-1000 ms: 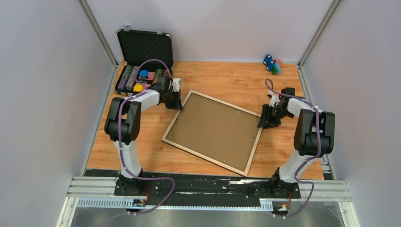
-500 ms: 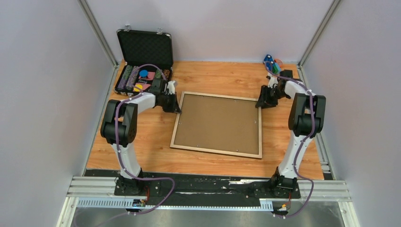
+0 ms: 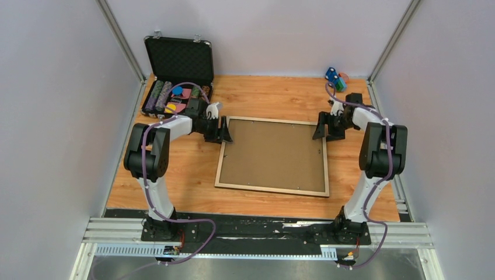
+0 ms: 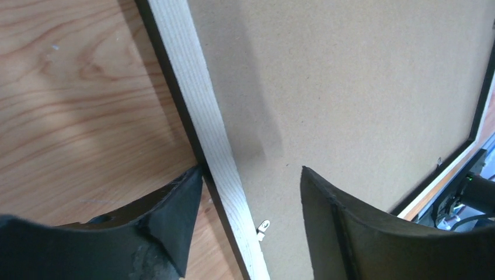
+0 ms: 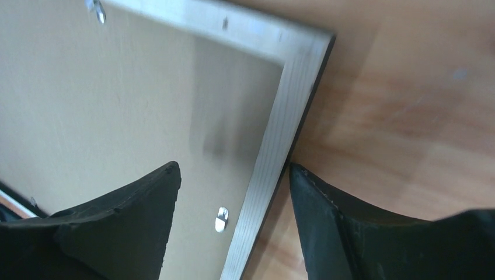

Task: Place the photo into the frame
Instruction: Adjust the photo frame at the center of the board, then install the photo frame at the center of the board.

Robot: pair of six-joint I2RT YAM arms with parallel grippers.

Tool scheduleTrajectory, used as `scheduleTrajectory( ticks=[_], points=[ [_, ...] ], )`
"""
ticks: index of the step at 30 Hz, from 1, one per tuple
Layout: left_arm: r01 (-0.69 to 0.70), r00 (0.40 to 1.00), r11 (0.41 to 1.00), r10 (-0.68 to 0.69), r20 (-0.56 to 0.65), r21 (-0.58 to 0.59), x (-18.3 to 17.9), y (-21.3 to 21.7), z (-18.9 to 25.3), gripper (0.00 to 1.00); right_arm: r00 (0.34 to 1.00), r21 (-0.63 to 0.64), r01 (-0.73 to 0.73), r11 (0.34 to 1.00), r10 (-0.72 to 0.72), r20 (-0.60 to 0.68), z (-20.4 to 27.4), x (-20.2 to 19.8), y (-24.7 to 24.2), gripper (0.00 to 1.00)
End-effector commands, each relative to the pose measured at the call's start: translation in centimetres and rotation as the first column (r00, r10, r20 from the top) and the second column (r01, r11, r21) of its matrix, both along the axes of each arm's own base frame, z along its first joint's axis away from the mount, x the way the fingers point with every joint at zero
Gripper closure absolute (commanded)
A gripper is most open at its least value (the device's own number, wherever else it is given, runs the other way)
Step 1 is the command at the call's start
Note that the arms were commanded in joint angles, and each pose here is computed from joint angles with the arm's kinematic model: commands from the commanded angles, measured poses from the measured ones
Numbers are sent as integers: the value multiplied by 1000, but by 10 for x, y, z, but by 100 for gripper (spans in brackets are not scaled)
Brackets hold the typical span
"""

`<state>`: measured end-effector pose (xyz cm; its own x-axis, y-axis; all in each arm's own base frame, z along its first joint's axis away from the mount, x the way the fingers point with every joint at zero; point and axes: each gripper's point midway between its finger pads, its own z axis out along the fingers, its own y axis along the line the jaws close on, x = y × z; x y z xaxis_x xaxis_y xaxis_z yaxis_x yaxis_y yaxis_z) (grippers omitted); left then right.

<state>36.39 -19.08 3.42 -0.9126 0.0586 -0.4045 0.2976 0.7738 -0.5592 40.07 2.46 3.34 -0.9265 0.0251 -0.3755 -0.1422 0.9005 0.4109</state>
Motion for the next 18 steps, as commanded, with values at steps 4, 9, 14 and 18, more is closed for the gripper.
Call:
scheduleTrajectory(
  ticks=[4, 9, 14, 18],
  points=[
    [12, 994, 999, -6, -107, 50, -28, 3, -17, 22, 999, -39, -32, 999, 33, 16, 11, -43, 1, 29],
    [14, 995, 998, -8, -96, 61, -25, 4, -17, 20, 1000, -56, -26, 998, 26, 10, 6, -56, 0, 34],
    [18, 997, 998, -12, -80, 66, -22, 5, -14, 20, 999, -97, -13, 995, 16, 27, 2, -57, -6, 42],
    [20, 997, 997, -14, -78, 69, -22, 5, -13, 20, 999, -124, -15, 992, 18, 28, -3, -59, -5, 46]
  ],
)
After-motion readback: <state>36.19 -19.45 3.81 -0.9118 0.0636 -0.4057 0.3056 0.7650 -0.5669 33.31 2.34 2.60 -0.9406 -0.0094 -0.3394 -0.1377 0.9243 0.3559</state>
